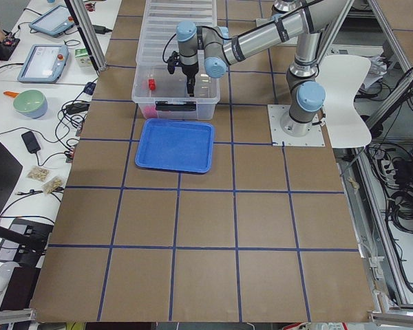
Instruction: Place red block in blue tray from box
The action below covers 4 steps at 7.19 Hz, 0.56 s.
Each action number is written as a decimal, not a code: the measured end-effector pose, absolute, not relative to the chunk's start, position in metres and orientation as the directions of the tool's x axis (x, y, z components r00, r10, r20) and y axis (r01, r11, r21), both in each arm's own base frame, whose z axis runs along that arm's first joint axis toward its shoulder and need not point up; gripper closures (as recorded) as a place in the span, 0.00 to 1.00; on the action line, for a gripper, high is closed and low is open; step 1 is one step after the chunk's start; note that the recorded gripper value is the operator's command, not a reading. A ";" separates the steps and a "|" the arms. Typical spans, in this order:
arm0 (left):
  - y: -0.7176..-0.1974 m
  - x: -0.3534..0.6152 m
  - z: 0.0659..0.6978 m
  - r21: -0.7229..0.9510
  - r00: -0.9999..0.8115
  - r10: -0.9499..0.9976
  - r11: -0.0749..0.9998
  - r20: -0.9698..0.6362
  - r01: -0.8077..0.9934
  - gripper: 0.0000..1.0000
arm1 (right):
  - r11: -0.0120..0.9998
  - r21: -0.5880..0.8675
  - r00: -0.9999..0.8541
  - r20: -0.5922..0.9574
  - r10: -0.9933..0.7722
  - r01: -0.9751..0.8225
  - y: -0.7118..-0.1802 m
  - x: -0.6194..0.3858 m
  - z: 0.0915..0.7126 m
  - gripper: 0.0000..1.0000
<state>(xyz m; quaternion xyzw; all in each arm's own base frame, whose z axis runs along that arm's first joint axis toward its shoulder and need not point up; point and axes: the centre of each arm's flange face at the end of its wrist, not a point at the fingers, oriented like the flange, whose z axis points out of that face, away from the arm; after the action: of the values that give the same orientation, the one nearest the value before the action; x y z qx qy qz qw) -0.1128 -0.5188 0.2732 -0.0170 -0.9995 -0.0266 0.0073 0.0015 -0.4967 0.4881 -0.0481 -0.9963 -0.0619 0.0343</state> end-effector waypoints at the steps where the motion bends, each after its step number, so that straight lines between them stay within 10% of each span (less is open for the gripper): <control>1: -0.520 -0.112 0.270 0.054 -0.999 0.032 0.998 0.016 0.033 0.00 | 0.988 0.116 -0.992 0.080 0.098 0.106 -0.495 0.001 0.491 0.00; 4: -0.526 -0.111 0.253 0.068 -0.999 0.027 0.997 0.017 0.028 0.07 | 0.989 0.093 -0.991 0.079 0.105 0.112 -0.488 0.004 0.502 0.00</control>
<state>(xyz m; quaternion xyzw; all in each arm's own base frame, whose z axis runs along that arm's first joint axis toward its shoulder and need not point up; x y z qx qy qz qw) -0.1106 -0.5260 0.2529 -0.0136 -0.9993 -0.0341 0.0081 0.0038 -0.4878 0.5018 -0.0545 -0.9966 -0.0488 0.0369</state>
